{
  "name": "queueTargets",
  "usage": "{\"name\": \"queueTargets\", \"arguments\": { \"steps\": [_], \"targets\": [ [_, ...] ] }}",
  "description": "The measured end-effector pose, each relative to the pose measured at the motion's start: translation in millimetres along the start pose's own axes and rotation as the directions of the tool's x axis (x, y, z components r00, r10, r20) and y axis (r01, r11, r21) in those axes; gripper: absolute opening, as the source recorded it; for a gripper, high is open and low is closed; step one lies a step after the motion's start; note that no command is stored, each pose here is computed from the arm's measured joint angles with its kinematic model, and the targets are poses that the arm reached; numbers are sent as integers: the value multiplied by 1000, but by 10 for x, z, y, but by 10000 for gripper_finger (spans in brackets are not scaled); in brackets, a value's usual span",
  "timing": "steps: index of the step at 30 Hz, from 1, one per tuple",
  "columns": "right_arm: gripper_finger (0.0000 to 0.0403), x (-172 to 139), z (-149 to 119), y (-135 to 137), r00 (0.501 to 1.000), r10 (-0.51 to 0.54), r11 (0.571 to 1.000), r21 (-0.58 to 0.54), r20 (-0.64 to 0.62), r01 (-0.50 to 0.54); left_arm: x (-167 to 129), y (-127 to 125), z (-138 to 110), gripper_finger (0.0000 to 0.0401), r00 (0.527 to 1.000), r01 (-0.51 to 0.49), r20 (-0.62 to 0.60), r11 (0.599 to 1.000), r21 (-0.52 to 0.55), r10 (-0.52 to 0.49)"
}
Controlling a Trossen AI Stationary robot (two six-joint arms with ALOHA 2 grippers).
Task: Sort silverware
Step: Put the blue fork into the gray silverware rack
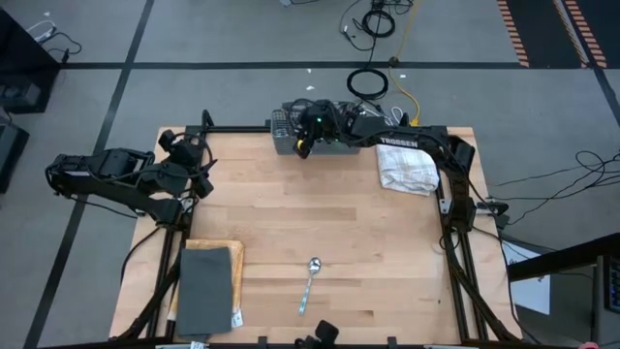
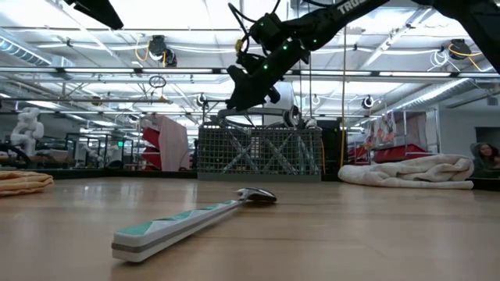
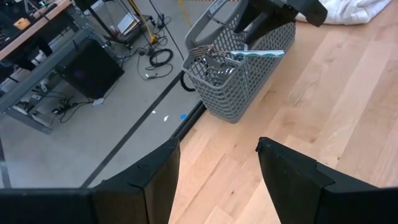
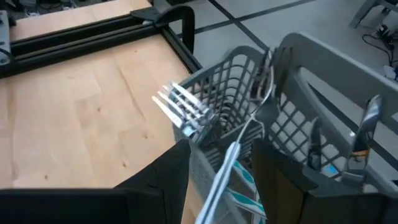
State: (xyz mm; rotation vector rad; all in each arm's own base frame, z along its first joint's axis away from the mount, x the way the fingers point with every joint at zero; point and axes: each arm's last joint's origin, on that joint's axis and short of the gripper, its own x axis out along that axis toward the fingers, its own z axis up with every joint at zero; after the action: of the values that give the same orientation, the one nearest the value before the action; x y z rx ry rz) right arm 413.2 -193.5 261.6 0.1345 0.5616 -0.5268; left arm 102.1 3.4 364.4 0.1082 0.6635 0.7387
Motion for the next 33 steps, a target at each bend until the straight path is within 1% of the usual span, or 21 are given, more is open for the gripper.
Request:
{"name": "queueTargets", "arguments": {
  "steps": [6,9,12,16,20,26,28,33],
  "targets": [
    [160,115,-83,-4,1000,-1,1000,-6,-25,1,0,0,0,224,1000,0,0,1000,1,0],
    [160,157,-112,-24,999,12,1000,2,-35,-12,0,1,0,224,1000,-2,0,1000,1,2],
    [160,180,-133,-77,999,-1,1000,29,-47,2,0,1,0,224,1000,-3,1,1000,2,3],
    [142,187,-127,-162,999,-14,998,60,-43,16,0,2,-1,224,1000,-4,0,1000,3,4],
    [122,189,-125,-195,999,-17,998,60,-41,19,0,2,-2,224,1000,-5,-1,1000,4,5],
    [120,189,-122,-193,999,-12,999,51,-37,14,0,3,-2,224,1000,-6,0,1000,4,6],
    [120,189,-107,-185,1000,14,999,51,-23,-13,0,3,-2,224,1000,-7,0,1000,5,7],
    [119,236,-131,-178,999,26,998,65,-21,-25,0,3,-2,224,1000,-8,0,1000,5,8]
  ]
}}
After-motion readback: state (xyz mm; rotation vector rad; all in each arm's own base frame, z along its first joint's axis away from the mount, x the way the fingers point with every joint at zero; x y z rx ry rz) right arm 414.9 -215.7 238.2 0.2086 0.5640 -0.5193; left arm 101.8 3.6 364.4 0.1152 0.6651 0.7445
